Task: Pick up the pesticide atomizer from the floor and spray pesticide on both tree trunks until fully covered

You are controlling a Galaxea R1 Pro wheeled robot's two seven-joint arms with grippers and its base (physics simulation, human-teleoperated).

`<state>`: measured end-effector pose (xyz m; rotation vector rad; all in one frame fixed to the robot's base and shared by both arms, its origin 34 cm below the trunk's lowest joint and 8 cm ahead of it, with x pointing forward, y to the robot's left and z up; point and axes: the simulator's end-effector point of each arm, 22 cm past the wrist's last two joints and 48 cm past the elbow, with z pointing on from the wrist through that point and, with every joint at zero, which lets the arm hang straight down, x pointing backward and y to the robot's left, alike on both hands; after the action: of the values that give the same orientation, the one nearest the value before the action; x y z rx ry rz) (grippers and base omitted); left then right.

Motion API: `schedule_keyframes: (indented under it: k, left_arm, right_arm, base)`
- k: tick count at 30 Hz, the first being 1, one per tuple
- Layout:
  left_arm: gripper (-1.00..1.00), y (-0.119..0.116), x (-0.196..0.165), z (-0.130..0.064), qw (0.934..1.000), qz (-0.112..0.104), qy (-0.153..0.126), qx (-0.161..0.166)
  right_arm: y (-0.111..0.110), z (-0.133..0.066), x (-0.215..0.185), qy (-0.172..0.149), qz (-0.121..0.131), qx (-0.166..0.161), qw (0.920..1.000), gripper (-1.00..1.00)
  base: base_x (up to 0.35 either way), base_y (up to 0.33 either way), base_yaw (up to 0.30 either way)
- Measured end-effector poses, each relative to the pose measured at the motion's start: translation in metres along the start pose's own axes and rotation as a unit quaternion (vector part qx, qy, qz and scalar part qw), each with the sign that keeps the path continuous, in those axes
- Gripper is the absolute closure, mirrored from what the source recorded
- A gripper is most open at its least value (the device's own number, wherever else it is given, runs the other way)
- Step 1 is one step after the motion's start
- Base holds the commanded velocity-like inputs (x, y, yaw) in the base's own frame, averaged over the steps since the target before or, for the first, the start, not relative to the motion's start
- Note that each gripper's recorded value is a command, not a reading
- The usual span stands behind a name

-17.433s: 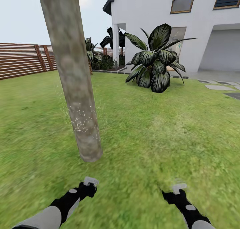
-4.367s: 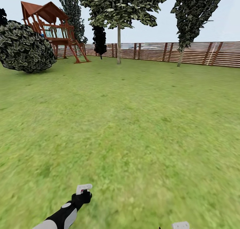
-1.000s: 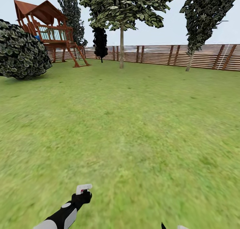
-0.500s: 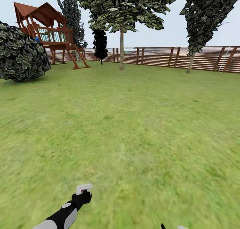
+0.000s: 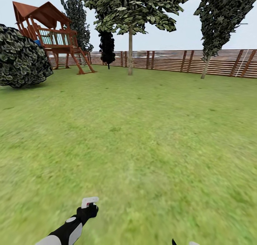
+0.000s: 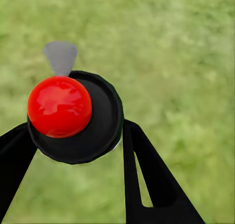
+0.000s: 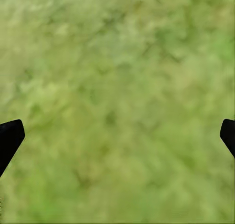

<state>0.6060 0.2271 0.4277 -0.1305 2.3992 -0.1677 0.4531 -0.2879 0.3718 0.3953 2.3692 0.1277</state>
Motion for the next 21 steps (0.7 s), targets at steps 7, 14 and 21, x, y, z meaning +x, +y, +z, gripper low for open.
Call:
schedule_keyframes:
  k: [7, 14, 21]
  left_arm:
    - [1.0, 0.0009, -0.0012, 0.0, 1.0, 0.0, -0.001, -0.001]
    - [1.0, 0.0001, 0.0003, 0.0, 1.0, 0.001, 0.0, 0.0]
    - [1.0, 0.0008, -0.0014, 0.0001, 1.0, 0.0, -0.001, 0.0]
  right_arm:
    - [0.0, 0.0, 0.0001, 0.0, 0.0, 0.0, 1.0, -1.0]
    - [0.0, 0.0, 0.0001, 0.0, 0.0, 0.0, 1.0, -1.0]
    - [0.0, 0.0, -0.0001, 0.0, 0.0, 0.0, 1.0, -1.0]
  base:
    - [0.337, 0.0, 0.0]
    - [0.337, 0.0, 0.0]
    - [0.337, 0.0, 0.0]
